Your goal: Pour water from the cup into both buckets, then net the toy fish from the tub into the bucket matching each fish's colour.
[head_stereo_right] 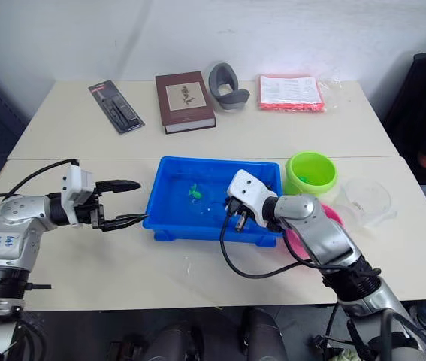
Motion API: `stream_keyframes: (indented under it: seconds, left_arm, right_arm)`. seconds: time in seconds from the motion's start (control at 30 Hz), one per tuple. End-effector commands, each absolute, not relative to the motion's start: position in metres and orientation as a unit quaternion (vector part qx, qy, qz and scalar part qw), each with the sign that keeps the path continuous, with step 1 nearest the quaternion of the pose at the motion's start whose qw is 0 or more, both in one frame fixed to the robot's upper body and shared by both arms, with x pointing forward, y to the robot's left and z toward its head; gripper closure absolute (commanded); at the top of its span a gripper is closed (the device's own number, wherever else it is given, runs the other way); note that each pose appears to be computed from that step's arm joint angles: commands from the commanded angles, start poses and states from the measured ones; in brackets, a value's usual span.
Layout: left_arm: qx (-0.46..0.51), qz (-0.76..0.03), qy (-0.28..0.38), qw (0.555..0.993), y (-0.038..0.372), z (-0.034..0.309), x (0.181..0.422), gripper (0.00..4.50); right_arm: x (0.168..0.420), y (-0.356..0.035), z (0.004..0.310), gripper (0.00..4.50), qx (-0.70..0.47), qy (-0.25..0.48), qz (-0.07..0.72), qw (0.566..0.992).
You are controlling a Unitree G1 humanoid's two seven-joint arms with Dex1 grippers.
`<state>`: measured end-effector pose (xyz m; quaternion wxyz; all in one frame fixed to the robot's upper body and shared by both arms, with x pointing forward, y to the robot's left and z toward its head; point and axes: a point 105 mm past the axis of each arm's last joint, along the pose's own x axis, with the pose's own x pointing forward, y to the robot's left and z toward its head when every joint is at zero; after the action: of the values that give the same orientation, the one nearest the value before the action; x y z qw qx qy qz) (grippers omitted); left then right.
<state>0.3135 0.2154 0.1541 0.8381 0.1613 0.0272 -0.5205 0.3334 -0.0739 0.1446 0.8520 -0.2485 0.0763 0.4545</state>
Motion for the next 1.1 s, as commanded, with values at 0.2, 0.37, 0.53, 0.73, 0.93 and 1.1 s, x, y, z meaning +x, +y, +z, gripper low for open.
stream_keyframes:
  seconds: [0.2, 0.37, 0.53, 0.73, 0.93, 1.1]
  left_arm:
    - [0.138, -0.534, -0.024, 0.834, 0.208, 0.176, 0.308, 0.03]
    - [0.105, -0.550, -0.042, 0.828, 0.196, 0.181, 0.310, 0.03]
    - [0.097, -0.581, -0.053, 0.806, 0.172, 0.179, 0.318, 0.03]
    - [0.086, -0.614, -0.065, 0.782, 0.145, 0.175, 0.330, 0.03]
    - [0.074, -0.635, -0.081, 0.765, 0.123, 0.175, 0.338, 0.03]
    - [0.077, -0.643, -0.094, 0.756, 0.112, 0.176, 0.342, 0.03]
  right_arm:
    - [0.313, -0.086, 0.174, 4.50, -0.227, -0.030, 0.449, 0.864]
    - [0.292, -0.113, 0.182, 4.50, -0.217, -0.047, 0.427, 0.877]
    - [0.276, -0.143, 0.189, 4.50, -0.190, -0.048, 0.388, 0.901]
    - [0.267, -0.176, 0.198, 4.50, -0.169, -0.048, 0.318, 0.932]
    - [0.253, -0.209, 0.207, 4.50, -0.184, -0.051, 0.246, 0.950]
    - [0.247, -0.244, 0.213, 4.50, -0.233, -0.043, 0.183, 0.954]
